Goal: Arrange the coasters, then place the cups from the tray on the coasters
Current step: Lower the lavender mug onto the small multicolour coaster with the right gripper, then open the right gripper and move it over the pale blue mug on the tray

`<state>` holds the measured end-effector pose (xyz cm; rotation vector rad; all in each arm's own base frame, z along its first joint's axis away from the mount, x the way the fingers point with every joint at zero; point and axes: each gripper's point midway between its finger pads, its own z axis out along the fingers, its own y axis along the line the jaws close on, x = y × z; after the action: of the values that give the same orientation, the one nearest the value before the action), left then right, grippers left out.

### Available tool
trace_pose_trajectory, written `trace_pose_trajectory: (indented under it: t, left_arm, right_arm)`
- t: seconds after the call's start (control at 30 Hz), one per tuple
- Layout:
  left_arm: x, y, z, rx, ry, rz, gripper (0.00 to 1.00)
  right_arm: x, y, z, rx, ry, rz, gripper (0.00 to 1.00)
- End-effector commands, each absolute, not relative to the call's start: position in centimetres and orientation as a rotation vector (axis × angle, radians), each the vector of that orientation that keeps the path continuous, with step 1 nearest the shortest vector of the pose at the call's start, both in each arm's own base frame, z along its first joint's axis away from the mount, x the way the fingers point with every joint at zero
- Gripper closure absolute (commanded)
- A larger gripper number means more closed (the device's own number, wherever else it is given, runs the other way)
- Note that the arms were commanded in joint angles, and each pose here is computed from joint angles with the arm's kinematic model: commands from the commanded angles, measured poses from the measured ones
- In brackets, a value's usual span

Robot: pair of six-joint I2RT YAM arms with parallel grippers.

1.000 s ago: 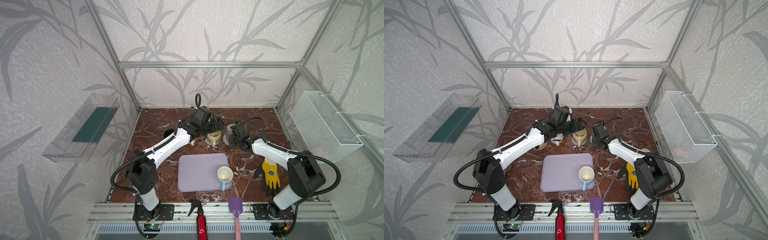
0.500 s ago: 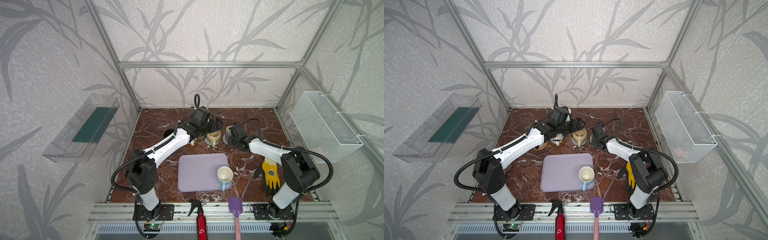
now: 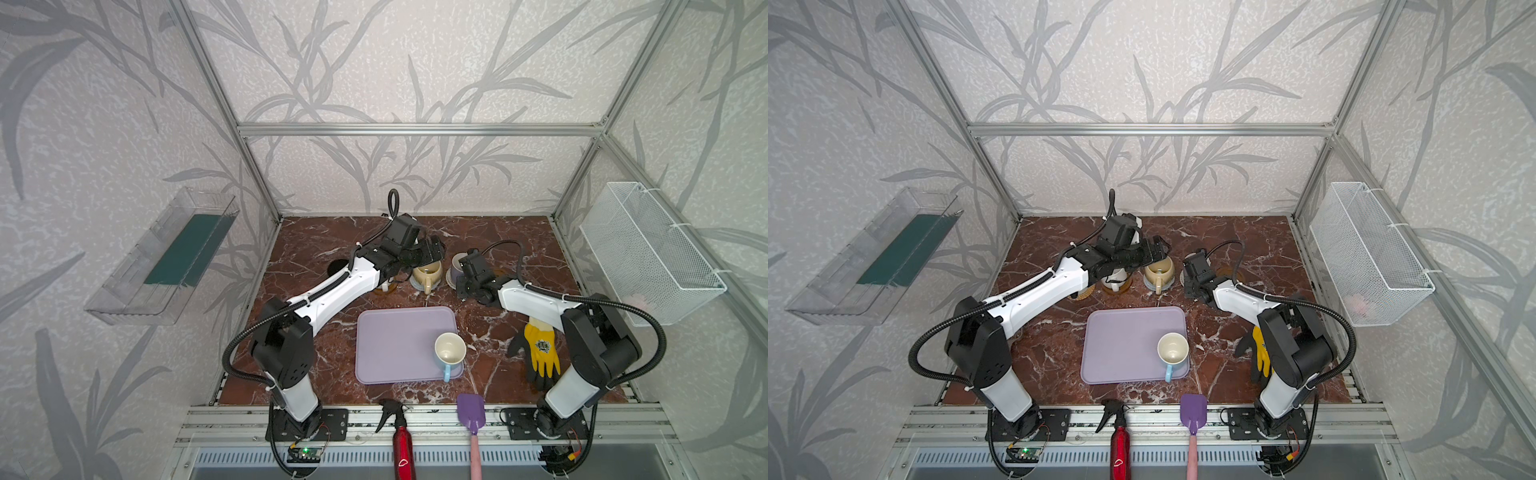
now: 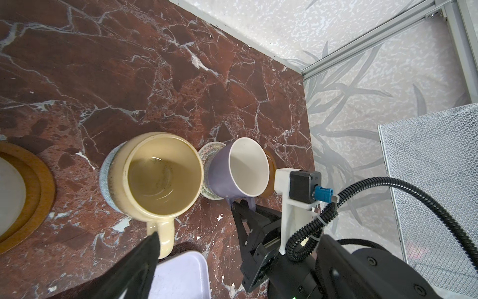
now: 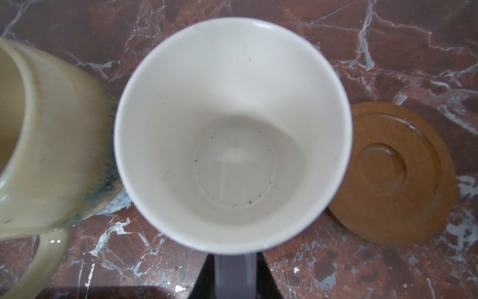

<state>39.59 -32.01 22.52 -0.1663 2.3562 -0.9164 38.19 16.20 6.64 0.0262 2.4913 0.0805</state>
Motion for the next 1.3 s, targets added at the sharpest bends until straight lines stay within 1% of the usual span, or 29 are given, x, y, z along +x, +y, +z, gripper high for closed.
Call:
trace_pose_trajectory:
  t: [0.0, 0.17, 0.3, 0.47, 0.5, 0.53, 0.57, 0.6, 0.77, 0.83, 0.93, 1.13, 1.27]
  left_arm:
    - [39.5, -31.8, 22.8, -0.184, 2.335, -0.924, 0.03]
    - [39.5, -31.8, 23.0, -0.185, 2.327, -0.933, 0.03]
    - [39.5, -31.8, 23.3, -0.184, 2.322, -0.939, 0.02]
    - [39.1, -31.0, 24.0, -0.198, 2.310, -0.908, 0.01]
    - [39.0, -30.7, 24.1, -0.203, 2.307, -0.895, 0.01]
    - [38.9, -30.5, 24.4, -0.205, 2.299, -0.891, 0.01]
    - [38.7, -30.3, 24.7, -0.204, 2.293, -0.890, 0.01]
    - [38.6, -30.2, 25.1, -0.202, 2.285, -0.900, 0.01]
    - [37.4, -30.4, 26.5, -0.174, 2.260, -0.974, 0.00]
    - [37.0, -30.1, 26.5, -0.172, 2.263, -0.975, 0.01]
    - [36.0, -29.5, 26.1, -0.139, 2.291, -0.953, 0.01]
    - [32.9, -28.0, 24.2, -0.052, 2.365, -0.922, 0.01]
    - [30.5, -26.8, 21.4, -0.061, 2.462, -0.903, 0.01]
  right_arm:
    - [37.2, 16.3, 6.2, -0.004, 2.549, 0.065, 0.73]
    - [37.1, 16.5, 6.0, 0.010, 2.556, 0.085, 0.66]
    - [37.1, 16.5, 6.6, 0.005, 2.559, 0.085, 0.48]
    - [36.8, 16.3, 8.8, -0.001, 2.510, 0.111, 0.36]
    - [36.7, 16.4, 9.3, 0.000, 2.498, 0.122, 0.31]
    - [36.5, 16.5, 9.9, -0.008, 2.490, 0.140, 0.10]
    - [36.3, 16.5, 10.4, -0.017, 2.491, 0.144, 0.08]
    - [36.2, 16.4, 10.9, -0.026, 2.493, 0.140, 0.01]
    - [35.6, 15.5, 15.2, -0.100, 2.408, 0.113, 0.01]
    - [35.2, 15.0, 17.3, -0.093, 2.350, 0.122, 0.01]
    - [33.9, 14.7, 19.2, -0.128, 2.299, 0.173, 0.01]
    - [30.1, 15.3, 21.2, -0.213, 2.296, 0.356, 0.01]
    - [26.8, 15.3, 20.6, -0.229, 2.388, 0.426, 0.01]
